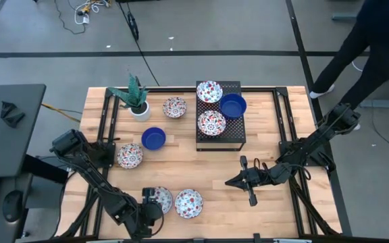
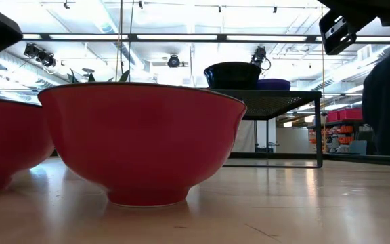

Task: Pick & Place Mini bowls
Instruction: Stack the left red white bowl on top of the red white bowl on the shelf

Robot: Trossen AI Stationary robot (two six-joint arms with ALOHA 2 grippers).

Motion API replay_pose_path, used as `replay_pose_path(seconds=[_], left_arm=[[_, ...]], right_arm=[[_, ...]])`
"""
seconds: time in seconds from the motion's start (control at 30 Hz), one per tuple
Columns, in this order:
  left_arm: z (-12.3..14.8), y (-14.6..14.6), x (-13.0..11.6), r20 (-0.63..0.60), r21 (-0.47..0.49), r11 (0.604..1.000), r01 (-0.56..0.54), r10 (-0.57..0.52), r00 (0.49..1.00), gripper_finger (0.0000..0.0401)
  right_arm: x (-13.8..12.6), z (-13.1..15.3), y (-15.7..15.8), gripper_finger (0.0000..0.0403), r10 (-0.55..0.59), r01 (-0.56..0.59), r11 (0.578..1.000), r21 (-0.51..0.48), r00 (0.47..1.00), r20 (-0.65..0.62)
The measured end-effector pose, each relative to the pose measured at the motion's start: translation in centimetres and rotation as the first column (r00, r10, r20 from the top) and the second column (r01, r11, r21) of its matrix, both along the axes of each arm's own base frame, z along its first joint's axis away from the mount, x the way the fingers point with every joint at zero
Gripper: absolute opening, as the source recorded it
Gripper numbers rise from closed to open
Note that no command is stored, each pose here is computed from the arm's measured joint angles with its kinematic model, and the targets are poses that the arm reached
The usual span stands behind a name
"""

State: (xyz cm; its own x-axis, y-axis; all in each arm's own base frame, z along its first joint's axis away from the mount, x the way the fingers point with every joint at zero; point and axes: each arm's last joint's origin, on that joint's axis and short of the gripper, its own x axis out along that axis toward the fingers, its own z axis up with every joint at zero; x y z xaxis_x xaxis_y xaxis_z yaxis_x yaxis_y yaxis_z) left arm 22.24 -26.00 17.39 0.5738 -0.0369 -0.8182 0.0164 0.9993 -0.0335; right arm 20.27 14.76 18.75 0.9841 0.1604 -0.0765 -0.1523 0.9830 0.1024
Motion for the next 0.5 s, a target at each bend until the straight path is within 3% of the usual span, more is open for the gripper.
replay_pose_path(seconds=[0.27,0.5], left_arm=[[-0.03,0.06,0.08,-0.021,-0.017,1.0,0.005,-0.005,1.0,0.01],[-0.09,0.53,0.64,-0.059,-0.05,0.999,-0.003,0.0,0.998,0.0076]], right_arm=[[0.0,0.01,0.0,0.0013,0.0,0.0,1.0,-0.002,1.0,0.0],[0.0,-0.12,0.0,0.0013,0.0,-0.001,1.0,-0.009,1.0,-0.01]])
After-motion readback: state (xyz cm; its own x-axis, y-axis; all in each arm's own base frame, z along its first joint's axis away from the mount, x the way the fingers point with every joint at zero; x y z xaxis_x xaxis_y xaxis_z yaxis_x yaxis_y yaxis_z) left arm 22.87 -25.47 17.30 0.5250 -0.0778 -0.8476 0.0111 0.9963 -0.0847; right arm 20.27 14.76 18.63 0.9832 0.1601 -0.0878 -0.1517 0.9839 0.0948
